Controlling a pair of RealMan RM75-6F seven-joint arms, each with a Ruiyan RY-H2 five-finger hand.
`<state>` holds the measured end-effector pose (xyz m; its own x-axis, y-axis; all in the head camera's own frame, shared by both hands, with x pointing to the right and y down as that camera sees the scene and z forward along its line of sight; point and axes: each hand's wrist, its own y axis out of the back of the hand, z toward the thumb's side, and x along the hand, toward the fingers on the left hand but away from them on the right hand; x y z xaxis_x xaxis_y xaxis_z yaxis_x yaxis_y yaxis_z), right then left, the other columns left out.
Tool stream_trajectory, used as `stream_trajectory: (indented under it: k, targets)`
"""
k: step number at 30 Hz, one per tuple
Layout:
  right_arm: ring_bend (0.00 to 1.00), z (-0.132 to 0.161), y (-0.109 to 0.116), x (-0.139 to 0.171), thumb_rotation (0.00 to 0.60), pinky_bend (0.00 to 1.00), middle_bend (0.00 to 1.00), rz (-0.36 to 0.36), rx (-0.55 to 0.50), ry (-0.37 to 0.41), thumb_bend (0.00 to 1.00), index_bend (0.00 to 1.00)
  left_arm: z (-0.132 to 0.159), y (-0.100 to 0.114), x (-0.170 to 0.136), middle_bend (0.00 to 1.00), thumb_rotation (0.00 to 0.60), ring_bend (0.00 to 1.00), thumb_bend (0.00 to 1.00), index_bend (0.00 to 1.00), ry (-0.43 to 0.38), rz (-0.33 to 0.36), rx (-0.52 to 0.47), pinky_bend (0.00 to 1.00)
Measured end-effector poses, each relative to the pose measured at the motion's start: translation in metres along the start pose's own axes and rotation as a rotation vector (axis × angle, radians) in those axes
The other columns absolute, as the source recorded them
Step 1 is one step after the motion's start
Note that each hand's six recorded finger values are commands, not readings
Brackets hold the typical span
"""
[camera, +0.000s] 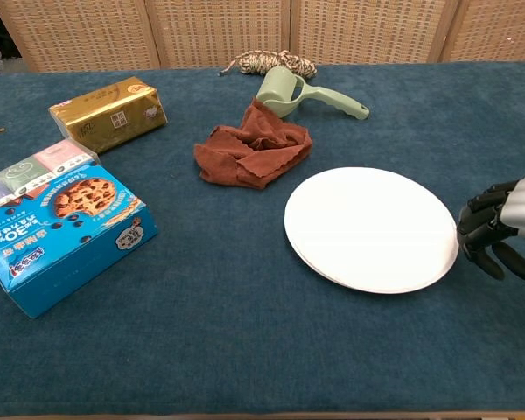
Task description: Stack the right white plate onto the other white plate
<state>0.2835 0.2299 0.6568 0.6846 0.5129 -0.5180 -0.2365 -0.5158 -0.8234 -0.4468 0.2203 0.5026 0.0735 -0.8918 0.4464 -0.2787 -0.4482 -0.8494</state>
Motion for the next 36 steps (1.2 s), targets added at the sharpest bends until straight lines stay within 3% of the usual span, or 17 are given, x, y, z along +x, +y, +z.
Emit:
stream_trajectory:
  k: [5, 8, 10, 12, 14, 18, 23, 28, 36]
  targets:
    - [0.34, -0.006, 0.02, 0.011, 0.6, 0.35, 0.45, -0.071, 0.008, -0.013, 0.82, 0.59, 0.0, -0.001, 0.0, 0.0, 0.6, 0.0, 0.0, 0.0, -0.002, -0.004, 0.001, 0.0]
    - [0.32, -0.013, 0.034, 0.02, 0.6, 0.32, 0.41, -0.121, 0.005, -0.033, 0.79, 0.53, 0.001, -0.001, 0.0, 0.0, 0.6, 0.0, 0.0, 0.0, -0.003, -0.004, 0.001, 0.0]
    - [0.27, -0.02, 0.042, 0.027, 0.6, 0.26, 0.33, -0.154, -0.001, -0.057, 0.54, 0.39, 0.001, -0.001, -0.001, 0.0, 0.6, 0.0, 0.0, 0.0, -0.004, -0.005, 0.002, 0.0]
    - [0.12, -0.027, 0.048, 0.033, 0.6, 0.11, 0.14, -0.183, -0.003, -0.088, 0.12, 0.15, 0.001, -0.002, -0.001, 0.0, 0.6, 0.0, 0.0, 0.0, -0.005, -0.005, 0.006, 0.0]
    - [0.02, -0.035, 0.051, 0.041, 0.6, 0.02, 0.02, -0.203, -0.007, -0.137, 0.0, 0.03, 0.002, -0.002, -0.001, 0.0, 0.6, 0.0, 0.0, 0.0, -0.006, -0.006, 0.011, 0.0]
    - [0.0, -0.052, 0.057, 0.055, 0.6, 0.0, 0.0, -0.243, -0.051, -0.244, 0.0, 0.0, 0.001, -0.003, -0.003, 0.0, 0.6, 0.0, 0.0, 0.0, 0.0, -0.003, 0.028, 0.0]
    - [0.0, -0.07, 0.069, 0.077, 0.6, 0.0, 0.0, -0.363, -0.112, -0.354, 0.0, 0.0, -0.002, -0.006, -0.005, 0.0, 0.6, 0.0, 0.0, 0.0, 0.016, 0.007, 0.066, 0.0]
    - [0.0, -0.084, 0.064, 0.106, 0.6, 0.0, 0.0, -0.418, -0.199, -0.487, 0.0, 0.0, -0.006, -0.011, -0.008, 0.0, 0.6, 0.0, 0.0, 0.0, 0.032, 0.01, 0.07, 0.0]
    - [0.0, -0.076, 0.062, 0.136, 0.6, 0.0, 0.0, -0.462, -0.287, -0.584, 0.0, 0.0, -0.012, -0.007, -0.011, 0.0, 0.6, 0.0, 0.0, 0.0, 0.047, 0.027, 0.061, 0.0]
